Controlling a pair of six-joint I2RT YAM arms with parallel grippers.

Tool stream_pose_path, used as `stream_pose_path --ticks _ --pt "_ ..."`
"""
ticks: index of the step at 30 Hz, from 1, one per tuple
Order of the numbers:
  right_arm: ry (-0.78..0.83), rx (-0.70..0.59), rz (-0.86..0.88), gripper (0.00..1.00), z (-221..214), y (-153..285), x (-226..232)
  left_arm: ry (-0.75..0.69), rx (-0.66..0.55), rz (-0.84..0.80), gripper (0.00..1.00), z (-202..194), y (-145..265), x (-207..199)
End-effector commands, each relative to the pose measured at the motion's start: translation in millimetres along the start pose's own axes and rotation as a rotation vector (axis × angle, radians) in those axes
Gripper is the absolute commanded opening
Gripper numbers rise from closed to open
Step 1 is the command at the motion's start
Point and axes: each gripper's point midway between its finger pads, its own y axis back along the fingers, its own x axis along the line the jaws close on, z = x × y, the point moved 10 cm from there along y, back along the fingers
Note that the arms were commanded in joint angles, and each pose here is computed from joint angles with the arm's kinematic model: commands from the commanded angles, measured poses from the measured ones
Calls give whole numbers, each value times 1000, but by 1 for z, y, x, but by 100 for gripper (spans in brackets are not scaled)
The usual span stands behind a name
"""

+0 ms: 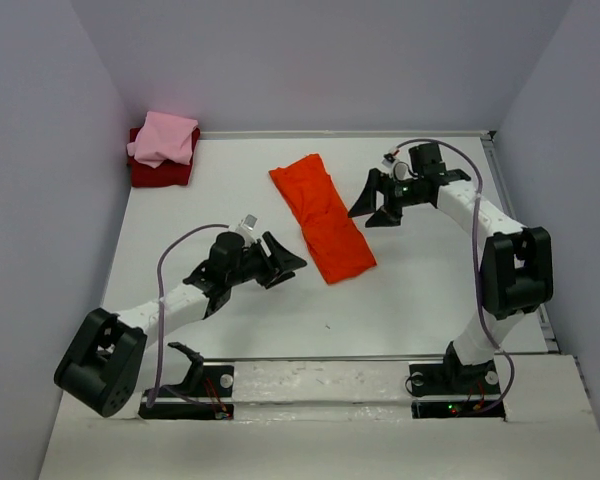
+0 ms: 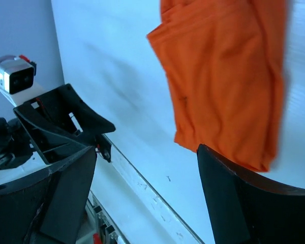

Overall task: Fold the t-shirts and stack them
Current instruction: Fold the folded rectangular tshirt in 1/3 of the way

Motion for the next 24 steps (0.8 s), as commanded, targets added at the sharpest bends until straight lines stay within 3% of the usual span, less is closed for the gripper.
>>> stream_pose_path --ticks 1,12,24 --pt "-22 -5 -55 85 1 24 -23 112 -101 -92 69 -1 8 -4" --pt "-127 62 -21 85 -3 -8 -82 182 -54 -2 66 -17 -24 2" --pt "-238 29 3 84 -4 -13 -122 182 -3 33 61 -27 -75 6"
